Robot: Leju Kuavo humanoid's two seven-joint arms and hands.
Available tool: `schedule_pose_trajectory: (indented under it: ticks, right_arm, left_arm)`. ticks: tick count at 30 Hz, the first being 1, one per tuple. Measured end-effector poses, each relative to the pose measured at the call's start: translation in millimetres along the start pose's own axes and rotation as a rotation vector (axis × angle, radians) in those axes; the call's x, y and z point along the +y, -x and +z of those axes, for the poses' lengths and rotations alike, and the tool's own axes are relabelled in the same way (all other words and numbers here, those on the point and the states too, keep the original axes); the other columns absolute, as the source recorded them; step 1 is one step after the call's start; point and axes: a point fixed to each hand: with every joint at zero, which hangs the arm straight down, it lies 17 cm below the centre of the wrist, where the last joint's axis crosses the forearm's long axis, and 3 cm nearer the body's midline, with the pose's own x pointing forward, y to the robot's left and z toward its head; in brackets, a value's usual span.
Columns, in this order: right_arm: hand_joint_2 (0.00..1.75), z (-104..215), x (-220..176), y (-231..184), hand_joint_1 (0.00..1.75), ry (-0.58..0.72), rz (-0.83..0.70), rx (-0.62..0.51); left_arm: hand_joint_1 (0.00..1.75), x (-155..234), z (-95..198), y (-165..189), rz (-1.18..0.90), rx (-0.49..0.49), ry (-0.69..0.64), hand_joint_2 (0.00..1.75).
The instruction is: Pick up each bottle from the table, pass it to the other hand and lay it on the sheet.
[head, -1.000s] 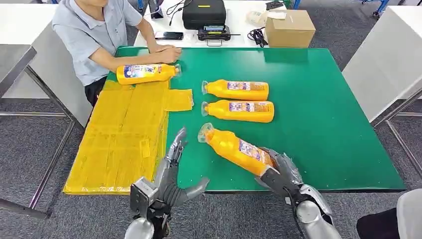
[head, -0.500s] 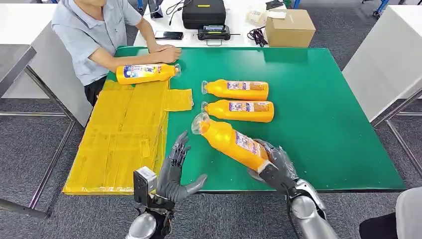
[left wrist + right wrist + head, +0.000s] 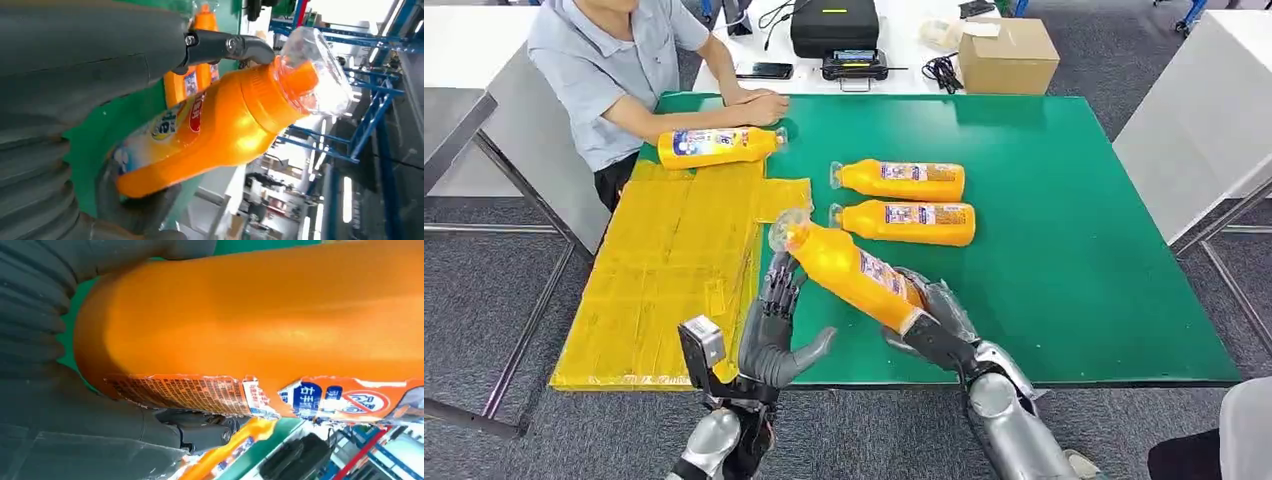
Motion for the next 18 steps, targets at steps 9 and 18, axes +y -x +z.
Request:
schedule_pose_trajectory:
  ticks: [9, 18]
  right_arm:
    - [1.75, -15, 23, -15, 1.75, -0.03, -0.026, -0.054]
    - [1.75, -24, 45, -32, 1.75, -0.069, -0.059, -0.093]
  left_arm:
    - [0.0, 1, -10, 19, 0.103, 0.086, -0.02, 1.75]
    - [0.0, 3, -15, 24, 0.102, 0.098, -0.04, 1.75]
